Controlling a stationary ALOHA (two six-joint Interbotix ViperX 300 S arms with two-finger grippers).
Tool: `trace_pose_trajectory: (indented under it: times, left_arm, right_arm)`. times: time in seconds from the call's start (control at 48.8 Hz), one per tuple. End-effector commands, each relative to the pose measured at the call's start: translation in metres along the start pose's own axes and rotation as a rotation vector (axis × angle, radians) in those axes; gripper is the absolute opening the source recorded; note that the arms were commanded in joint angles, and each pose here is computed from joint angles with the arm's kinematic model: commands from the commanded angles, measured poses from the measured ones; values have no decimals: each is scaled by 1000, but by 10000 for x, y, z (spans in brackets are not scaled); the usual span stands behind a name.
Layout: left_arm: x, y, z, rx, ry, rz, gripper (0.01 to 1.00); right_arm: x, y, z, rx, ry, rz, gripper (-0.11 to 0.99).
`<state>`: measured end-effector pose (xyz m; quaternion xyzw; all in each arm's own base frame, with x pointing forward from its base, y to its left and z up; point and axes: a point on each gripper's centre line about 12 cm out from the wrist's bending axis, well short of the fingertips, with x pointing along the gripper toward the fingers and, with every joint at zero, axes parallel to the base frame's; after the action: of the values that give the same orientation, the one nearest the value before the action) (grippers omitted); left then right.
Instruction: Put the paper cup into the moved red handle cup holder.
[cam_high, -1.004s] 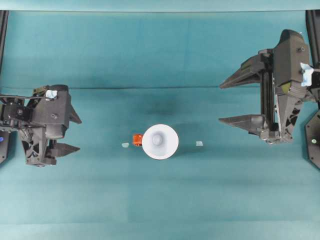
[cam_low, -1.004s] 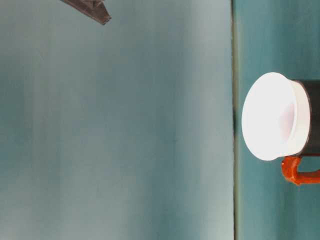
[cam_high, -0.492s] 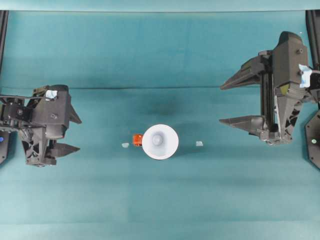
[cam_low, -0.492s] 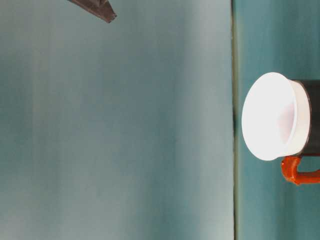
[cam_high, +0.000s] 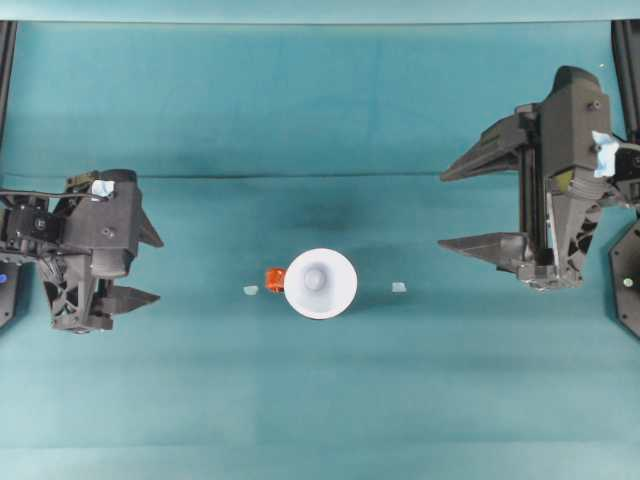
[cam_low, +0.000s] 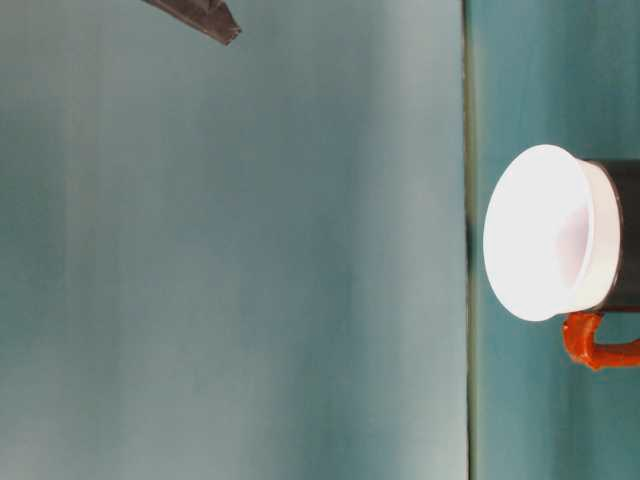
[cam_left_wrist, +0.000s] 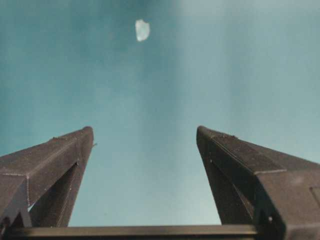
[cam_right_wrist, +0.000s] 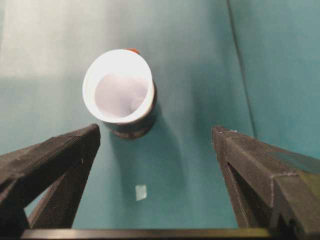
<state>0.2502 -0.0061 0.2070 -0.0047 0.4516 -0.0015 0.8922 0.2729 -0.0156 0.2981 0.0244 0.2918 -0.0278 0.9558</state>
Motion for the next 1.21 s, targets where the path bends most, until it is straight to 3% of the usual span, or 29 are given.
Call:
trace_pose_trajectory:
  times: [0.0,1.189]
  left_arm:
    - [-18,-4,43,1,-17,-1,923]
    - [-18,-4,43,1,-17,-1,923]
  right_arm:
    - [-12,7,41,11,-14,3,795]
    - [24,-7,15,14,0,-1,795]
